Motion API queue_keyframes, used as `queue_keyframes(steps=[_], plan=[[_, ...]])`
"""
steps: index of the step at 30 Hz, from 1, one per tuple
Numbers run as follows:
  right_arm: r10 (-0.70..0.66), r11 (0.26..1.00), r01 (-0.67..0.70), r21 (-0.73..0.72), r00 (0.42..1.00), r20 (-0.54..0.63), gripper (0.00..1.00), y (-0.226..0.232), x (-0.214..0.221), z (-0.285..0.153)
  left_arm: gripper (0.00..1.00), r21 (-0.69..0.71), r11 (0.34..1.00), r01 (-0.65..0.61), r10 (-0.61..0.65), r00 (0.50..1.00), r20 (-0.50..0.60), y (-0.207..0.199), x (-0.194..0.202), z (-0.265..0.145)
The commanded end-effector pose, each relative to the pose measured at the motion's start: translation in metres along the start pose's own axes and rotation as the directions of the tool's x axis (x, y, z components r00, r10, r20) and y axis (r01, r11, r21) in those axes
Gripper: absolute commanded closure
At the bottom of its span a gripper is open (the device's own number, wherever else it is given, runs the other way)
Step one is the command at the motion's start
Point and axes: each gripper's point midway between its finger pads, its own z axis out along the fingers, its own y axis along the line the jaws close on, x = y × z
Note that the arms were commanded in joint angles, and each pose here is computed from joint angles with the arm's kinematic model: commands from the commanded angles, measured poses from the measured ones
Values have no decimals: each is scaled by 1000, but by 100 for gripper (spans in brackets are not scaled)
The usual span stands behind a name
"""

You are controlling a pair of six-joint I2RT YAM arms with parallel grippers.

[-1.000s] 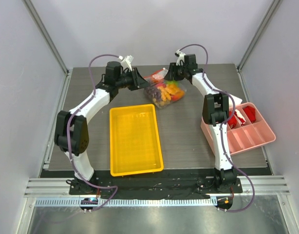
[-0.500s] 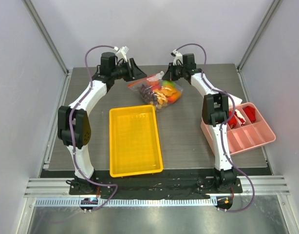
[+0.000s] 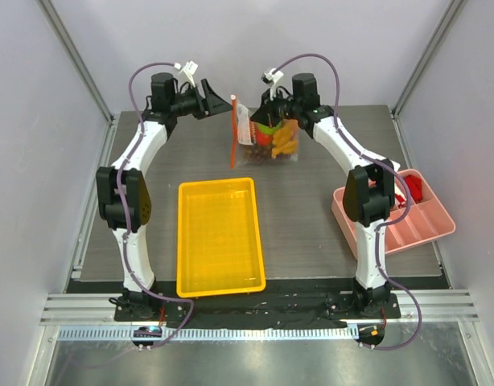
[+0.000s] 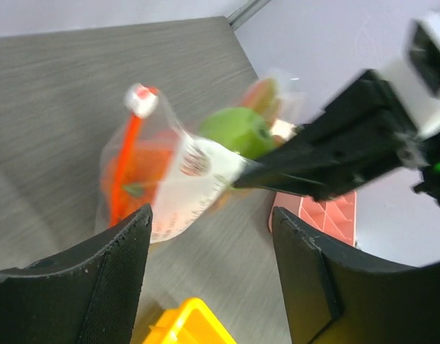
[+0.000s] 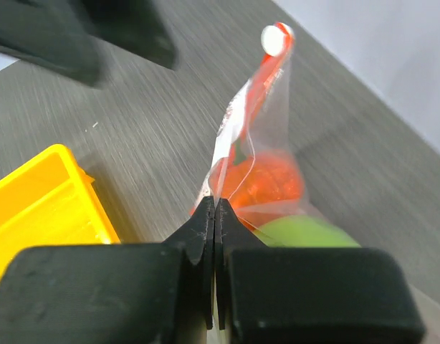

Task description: Open the zip-top bag and remove the fake food

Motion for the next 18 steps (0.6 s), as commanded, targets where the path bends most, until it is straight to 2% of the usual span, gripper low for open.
queue_keyframes(steps=[1,7,11,12,14,18], plan=[[-230,971,237,-22,960,159,98,25,-74,-33,34,87,991,-101,100,995,8,-8,-11,6],[-244,966,254,-42,955,167,99,39,-82,-45,37,170,975,-145,128,986,104,-10,2,0],[-256,958,272,-89,953,161,99,52,-81,-54,51,241,963,-120,98,990,98,-10,20,-4],[-260,956,277,-95,952,161,99,55,-82,-56,51,266,950,-166,134,982,133,-16,14,-7],[-269,952,286,-105,951,152,99,59,-79,-59,50,269,951,-151,120,984,130,-13,16,-7],[-280,947,299,-121,948,153,99,66,-79,-66,41,291,949,-123,96,990,107,-10,14,-3]])
